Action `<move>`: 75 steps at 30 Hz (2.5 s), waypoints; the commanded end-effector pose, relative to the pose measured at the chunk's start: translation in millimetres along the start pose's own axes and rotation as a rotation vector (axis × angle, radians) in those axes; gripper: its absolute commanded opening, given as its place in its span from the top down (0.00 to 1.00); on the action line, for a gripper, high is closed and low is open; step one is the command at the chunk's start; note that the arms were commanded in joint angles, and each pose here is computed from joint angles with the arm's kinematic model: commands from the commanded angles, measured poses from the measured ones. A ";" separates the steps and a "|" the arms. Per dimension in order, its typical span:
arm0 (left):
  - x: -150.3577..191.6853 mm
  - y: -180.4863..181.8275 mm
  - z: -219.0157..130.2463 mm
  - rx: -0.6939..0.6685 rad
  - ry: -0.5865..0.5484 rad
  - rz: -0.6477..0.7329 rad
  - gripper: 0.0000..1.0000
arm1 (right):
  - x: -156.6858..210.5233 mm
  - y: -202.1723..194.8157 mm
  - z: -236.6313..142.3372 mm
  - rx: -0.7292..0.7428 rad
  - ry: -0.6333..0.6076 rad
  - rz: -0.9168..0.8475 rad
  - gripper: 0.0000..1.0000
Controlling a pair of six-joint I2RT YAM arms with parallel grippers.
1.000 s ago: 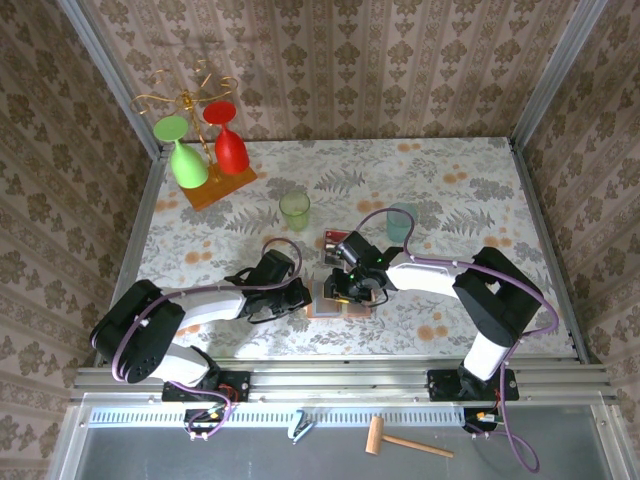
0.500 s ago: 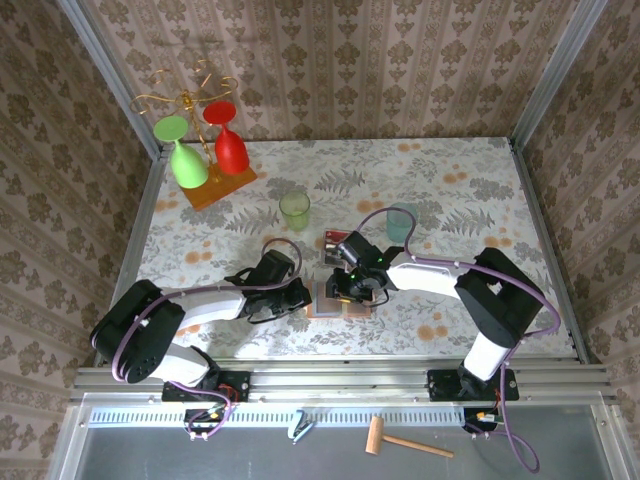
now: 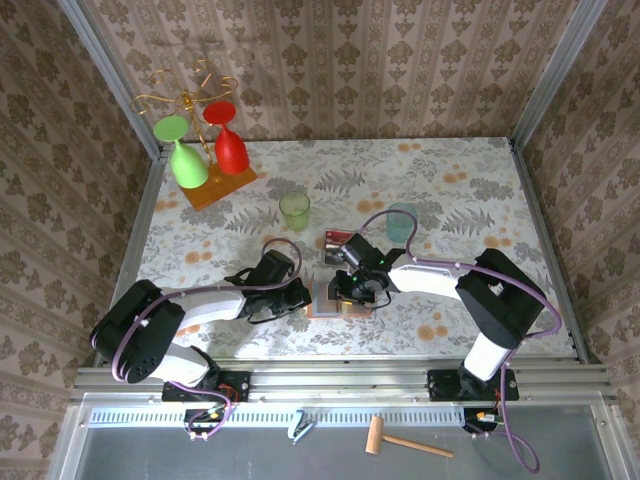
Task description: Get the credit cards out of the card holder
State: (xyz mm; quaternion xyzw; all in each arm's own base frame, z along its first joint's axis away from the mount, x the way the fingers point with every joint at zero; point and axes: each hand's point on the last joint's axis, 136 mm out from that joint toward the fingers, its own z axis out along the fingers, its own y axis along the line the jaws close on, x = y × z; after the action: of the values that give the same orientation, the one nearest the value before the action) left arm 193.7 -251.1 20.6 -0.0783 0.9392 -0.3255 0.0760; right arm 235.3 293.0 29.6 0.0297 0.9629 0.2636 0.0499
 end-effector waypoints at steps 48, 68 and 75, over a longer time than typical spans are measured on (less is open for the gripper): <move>8.1 16.8 0.2 -0.070 0.030 -0.022 0.90 | -5.1 -13.9 1.6 -0.008 -0.021 0.037 0.70; -11.2 -31.1 -20.0 0.075 -0.031 -0.010 0.89 | -5.3 -18.8 3.8 -0.025 -0.020 0.052 0.73; -11.2 -52.1 -10.2 0.210 0.003 -0.054 0.74 | -5.0 -19.1 3.2 -0.024 -0.020 0.052 0.73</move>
State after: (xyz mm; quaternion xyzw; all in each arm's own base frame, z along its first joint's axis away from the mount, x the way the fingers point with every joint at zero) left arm 203.8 -272.2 56.8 -0.0875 0.9130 -0.3895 0.0845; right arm 243.5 284.9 24.3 0.0546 0.9546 0.2874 0.0569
